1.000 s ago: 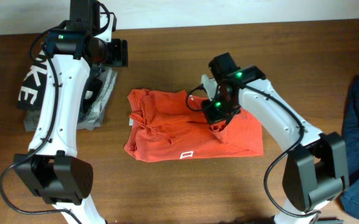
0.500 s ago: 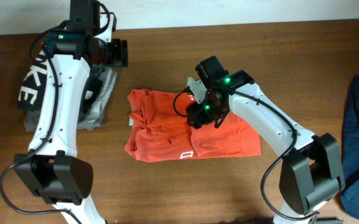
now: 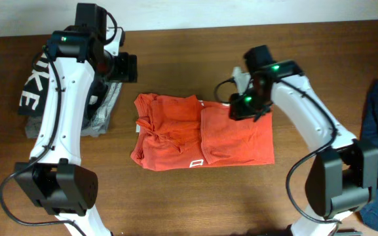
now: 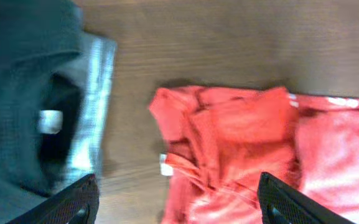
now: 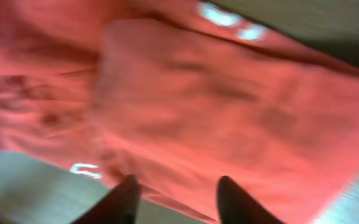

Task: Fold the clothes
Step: 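Fold the right end of the strip leftward with the right gripper, then grasp the strip's left end with the left gripper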

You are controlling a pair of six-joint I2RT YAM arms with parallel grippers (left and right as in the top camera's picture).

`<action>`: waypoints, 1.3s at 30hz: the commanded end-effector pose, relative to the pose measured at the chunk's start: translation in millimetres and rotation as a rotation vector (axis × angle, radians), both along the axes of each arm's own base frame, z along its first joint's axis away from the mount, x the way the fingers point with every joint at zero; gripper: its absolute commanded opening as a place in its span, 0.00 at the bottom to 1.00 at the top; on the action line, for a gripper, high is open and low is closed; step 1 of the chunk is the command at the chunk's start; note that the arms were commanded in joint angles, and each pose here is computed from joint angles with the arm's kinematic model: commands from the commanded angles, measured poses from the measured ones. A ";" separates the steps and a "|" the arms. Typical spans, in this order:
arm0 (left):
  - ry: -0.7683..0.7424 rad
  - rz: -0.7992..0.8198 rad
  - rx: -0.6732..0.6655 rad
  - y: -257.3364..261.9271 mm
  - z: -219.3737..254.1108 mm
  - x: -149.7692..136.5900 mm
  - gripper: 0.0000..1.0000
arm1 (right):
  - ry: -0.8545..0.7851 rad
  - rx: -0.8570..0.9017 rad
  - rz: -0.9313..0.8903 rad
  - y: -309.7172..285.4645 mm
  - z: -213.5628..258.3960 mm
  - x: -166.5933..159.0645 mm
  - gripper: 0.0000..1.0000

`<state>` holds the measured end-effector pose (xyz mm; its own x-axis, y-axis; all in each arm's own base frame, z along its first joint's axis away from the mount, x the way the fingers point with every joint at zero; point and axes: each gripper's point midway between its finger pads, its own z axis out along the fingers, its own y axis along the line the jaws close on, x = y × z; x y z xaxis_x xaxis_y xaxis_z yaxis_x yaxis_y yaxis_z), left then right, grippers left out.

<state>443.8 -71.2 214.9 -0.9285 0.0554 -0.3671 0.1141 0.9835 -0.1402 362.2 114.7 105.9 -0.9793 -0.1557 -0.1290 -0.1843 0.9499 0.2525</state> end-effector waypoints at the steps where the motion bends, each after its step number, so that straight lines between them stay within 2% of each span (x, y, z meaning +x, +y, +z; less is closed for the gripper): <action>1: 0.119 -0.063 -0.127 -24.7 -31.9 -11.4 0.82 | -0.006 -0.030 -0.118 -37.2 7.1 8.8 0.51; 5: 0.265 -0.056 -0.126 -24.9 -83.8 -24.6 0.82 | 0.029 0.016 -0.210 -69.0 8.3 7.7 0.54; 13: 0.522 -0.041 -0.140 -26.6 -167.1 -61.8 0.82 | 0.095 0.007 -0.235 -106.6 6.7 -11.0 0.54; 22: 0.527 -0.107 -0.290 -49.9 -204.0 -73.3 0.87 | 0.092 0.007 -0.240 -108.4 6.7 -10.1 0.54; 29: 0.564 -0.101 -0.297 -48.5 -237.4 -98.4 0.86 | 0.091 0.006 -0.240 -108.5 6.7 -10.0 0.54; 31: 0.559 -0.103 -0.297 -48.4 -244.4 -101.4 0.74 | 0.091 0.003 -0.240 -108.9 6.6 -10.1 0.54; 34: 0.553 -0.104 -0.297 -48.4 -246.5 -101.2 0.50 | 0.090 -0.005 -0.241 -110.3 6.2 -9.9 0.54; 39: 0.558 -0.103 -0.298 -48.3 -246.0 -102.2 0.17 | 0.090 -0.005 -0.241 -110.3 6.2 -9.9 0.54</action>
<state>366.6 -123.1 1.8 -0.9931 0.1083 0.0454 0.0709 0.8611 -0.5035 348.5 5.7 104.0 -0.9965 0.0820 -0.0129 0.0761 0.9648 0.2516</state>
